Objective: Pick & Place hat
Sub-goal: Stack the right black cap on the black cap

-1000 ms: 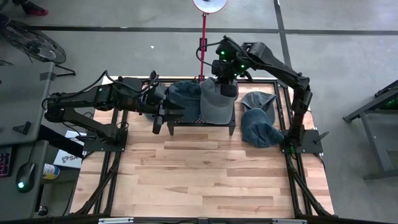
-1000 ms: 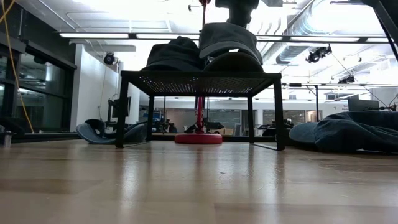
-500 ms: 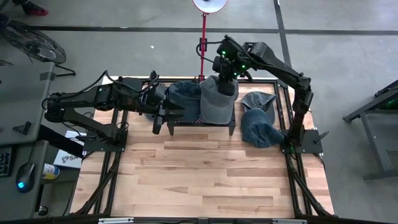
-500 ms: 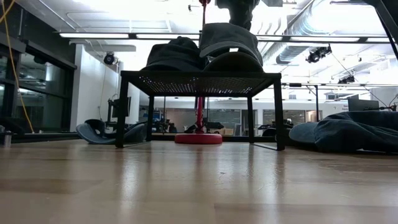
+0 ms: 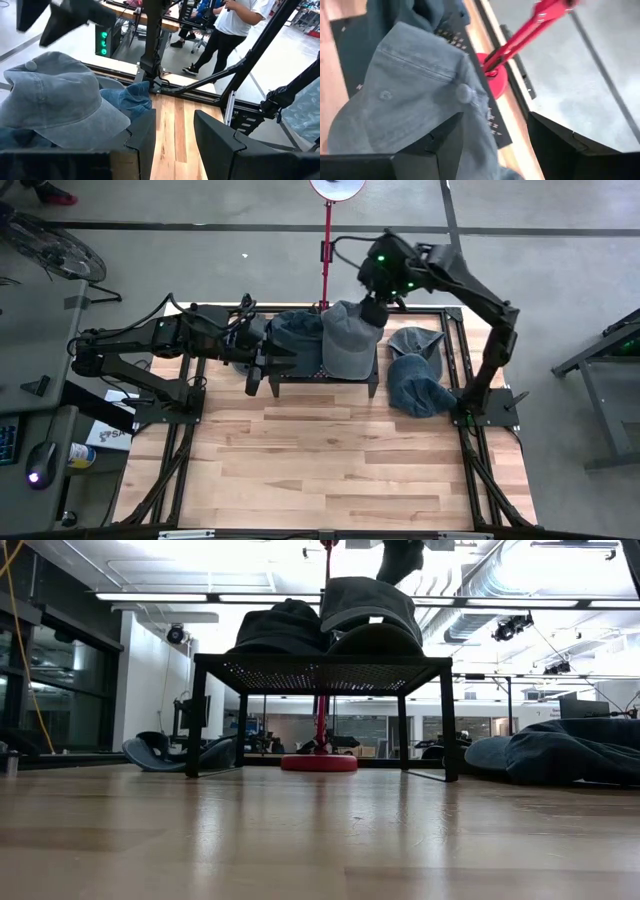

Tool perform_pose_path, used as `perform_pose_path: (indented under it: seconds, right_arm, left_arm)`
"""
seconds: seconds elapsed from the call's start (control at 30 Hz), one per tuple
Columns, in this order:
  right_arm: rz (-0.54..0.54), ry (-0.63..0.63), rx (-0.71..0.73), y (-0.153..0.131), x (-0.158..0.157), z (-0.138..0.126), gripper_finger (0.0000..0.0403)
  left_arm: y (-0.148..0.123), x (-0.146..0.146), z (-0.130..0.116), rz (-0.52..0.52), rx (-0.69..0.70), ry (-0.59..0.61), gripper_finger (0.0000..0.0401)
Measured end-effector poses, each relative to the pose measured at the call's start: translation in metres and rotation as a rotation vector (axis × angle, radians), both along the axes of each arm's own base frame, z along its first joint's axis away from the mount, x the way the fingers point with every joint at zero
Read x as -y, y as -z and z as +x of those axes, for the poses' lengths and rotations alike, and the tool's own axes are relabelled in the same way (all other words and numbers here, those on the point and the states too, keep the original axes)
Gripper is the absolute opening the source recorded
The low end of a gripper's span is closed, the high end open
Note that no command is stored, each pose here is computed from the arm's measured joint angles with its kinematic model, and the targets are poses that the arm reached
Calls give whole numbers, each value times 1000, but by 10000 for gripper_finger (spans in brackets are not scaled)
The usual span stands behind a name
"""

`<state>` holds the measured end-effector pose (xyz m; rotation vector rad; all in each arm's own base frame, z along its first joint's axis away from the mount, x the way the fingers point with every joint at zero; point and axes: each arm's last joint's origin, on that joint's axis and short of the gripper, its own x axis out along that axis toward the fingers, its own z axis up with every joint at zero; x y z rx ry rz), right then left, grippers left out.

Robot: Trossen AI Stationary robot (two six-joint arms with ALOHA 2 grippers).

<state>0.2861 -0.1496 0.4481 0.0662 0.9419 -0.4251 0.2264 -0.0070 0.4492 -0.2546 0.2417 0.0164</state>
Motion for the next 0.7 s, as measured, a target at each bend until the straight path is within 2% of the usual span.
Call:
perform_pose_path:
  seconds: [0.13,0.27,0.47,0.7]
  right_arm:
    - [-4,50,50,-17,-10,-20,209]
    - [43,107,125,-33,-24,-43,209]
    - [94,141,168,-48,-51,-73,209]
    - [195,162,189,-54,-81,-90,206]
  left_arm:
    - [4,-1,-1,13,-45,-29,131]
    - [12,-6,-13,51,-158,-169,131]
    - [22,-11,-39,54,-312,-365,131]
    - [17,-13,-55,48,-285,-393,131]
